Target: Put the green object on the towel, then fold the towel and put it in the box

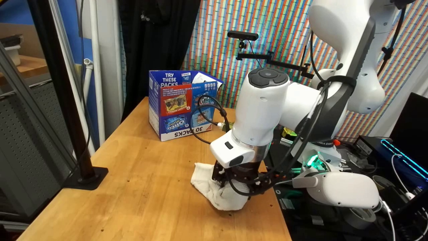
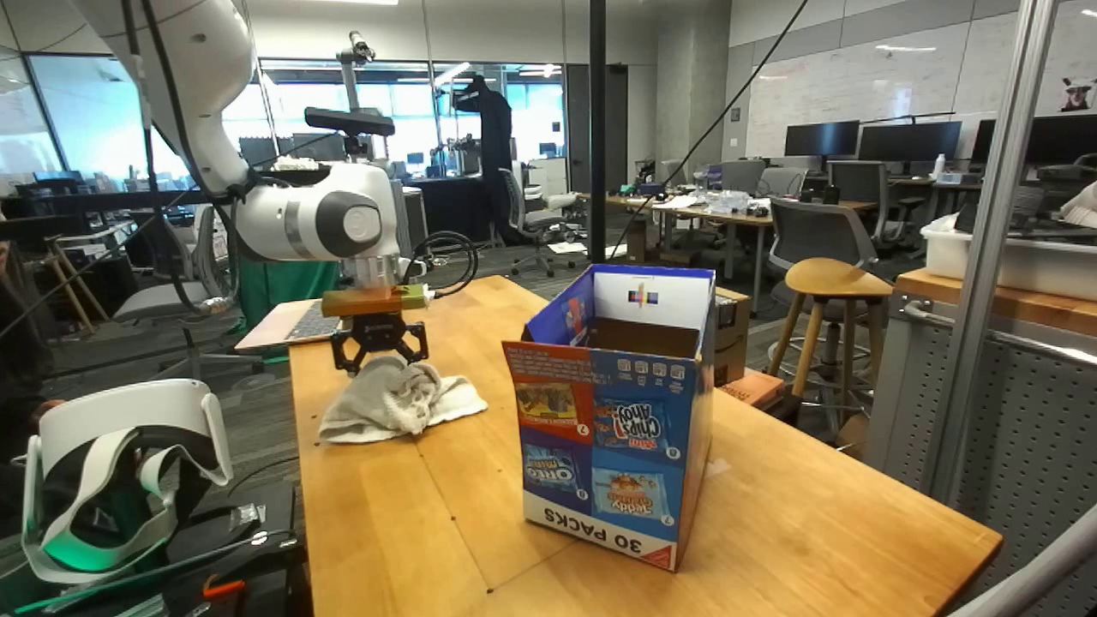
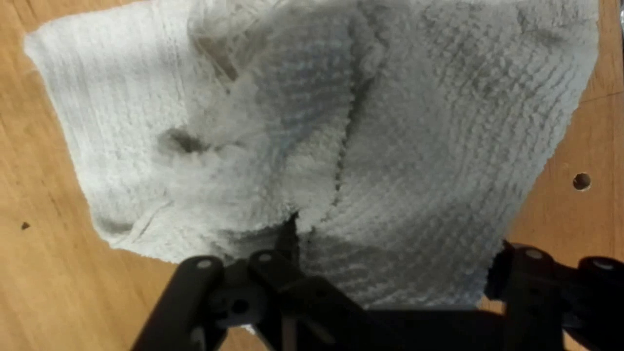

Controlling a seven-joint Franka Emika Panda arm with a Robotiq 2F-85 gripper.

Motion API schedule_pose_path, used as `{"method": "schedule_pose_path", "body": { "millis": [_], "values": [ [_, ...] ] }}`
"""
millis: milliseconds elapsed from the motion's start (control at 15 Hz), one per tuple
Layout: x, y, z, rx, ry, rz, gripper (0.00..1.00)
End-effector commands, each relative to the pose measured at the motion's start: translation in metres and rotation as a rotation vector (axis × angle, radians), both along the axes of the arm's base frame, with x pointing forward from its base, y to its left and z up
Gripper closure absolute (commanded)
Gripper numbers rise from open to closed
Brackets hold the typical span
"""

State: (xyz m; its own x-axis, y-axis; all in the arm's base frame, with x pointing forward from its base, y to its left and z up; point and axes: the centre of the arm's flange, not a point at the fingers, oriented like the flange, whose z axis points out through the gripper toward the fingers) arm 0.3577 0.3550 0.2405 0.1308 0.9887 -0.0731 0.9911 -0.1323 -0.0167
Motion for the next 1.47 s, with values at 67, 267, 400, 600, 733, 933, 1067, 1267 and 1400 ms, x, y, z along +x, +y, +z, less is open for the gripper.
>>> {"method": "schedule_pose_path", "body": {
  "millis": [67, 267, 400, 600, 733, 933, 1067, 1267, 1400],
  "values": [
    [0.01, -0.005, -0.005, -0.015, 0.013, -0.039, 0.47],
    [0.009, -0.013, 0.0, -0.013, -0.001, -0.06, 0.47],
    [0.012, -0.021, 0.009, -0.014, -0.017, -0.083, 0.47],
    [0.021, -0.044, 0.037, -0.013, -0.023, -0.154, 0.47],
    [0.026, -0.067, 0.06, 0.012, -0.023, -0.21, 0.47],
    [0.032, -0.106, 0.096, 0.056, -0.018, -0.316, 0.47],
    [0.034, -0.133, 0.121, 0.088, -0.013, -0.379, 0.47],
    [0.031, -0.169, 0.16, 0.134, -0.024, -0.454, 0.47],
    [0.027, -0.19, 0.182, 0.161, -0.038, -0.491, 0.47]
  ]
}}
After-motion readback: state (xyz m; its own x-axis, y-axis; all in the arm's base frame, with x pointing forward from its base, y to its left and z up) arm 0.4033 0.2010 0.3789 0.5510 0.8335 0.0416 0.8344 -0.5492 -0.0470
